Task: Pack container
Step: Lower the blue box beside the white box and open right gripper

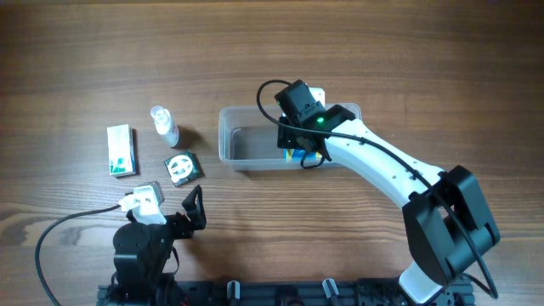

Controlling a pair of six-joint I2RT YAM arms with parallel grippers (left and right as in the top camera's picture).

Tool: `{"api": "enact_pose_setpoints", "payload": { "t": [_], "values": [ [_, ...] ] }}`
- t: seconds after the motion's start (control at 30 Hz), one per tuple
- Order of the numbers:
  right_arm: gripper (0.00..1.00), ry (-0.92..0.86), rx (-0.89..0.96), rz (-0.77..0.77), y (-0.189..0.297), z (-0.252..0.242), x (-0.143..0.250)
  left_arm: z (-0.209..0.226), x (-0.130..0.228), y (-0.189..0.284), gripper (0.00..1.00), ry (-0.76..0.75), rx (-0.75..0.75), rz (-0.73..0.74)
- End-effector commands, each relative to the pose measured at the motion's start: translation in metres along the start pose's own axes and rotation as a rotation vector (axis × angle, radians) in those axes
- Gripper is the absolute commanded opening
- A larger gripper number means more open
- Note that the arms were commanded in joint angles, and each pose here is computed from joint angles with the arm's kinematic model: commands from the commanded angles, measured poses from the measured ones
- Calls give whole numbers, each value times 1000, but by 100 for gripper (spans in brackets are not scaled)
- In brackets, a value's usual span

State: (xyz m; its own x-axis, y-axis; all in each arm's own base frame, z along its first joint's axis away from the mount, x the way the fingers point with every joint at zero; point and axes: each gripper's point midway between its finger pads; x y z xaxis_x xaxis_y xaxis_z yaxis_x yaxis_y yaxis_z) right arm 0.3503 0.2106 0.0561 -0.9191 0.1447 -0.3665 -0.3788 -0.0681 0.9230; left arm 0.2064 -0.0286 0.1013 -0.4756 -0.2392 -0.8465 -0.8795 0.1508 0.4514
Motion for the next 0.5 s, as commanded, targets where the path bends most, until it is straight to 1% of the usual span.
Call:
{"api": "enact_pose_setpoints", "payload": {
  "t": [0.0, 0.17, 0.2, 0.23, 0.27, 0.4, 0.47],
  "values": [
    [77, 73, 28, -6, -5, -4, 0, -1, -1, 0, 100, -2, 10, -8],
    [78, 85, 30, -25, 0, -4, -5, -1, -1, 0, 100, -2, 10, -8],
    [80, 85, 37, -33, 2, -6, -6, -1, -1, 0, 100, -2, 10, -8],
    [86, 90, 37, -37, 3, -6, -7, -1, -1, 0, 100, -2, 10, -8],
    [88, 111, 35, -38, 4, -6, -7, -1, -1, 0, 100, -2, 10, -8],
    [88, 119, 41, -31, 4, -7, -6, -1, -1, 0, 100, -2, 10, -8],
    [87, 119, 40, -33, 6, -7, -7, -1, -1, 0, 100, -2, 10, -8]
  ]
}}
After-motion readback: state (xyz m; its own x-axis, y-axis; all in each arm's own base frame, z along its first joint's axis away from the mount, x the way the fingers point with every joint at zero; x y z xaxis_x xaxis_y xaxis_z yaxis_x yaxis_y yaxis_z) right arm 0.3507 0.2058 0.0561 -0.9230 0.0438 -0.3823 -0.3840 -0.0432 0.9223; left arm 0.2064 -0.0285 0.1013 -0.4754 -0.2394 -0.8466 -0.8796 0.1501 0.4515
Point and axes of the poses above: each gripper's point midway between its finger pads, its own y axis back along the fingers, its own z axis along the line the jaws close on, x = y × z, and after that the axes turned 6 degrees about -y, right-handed
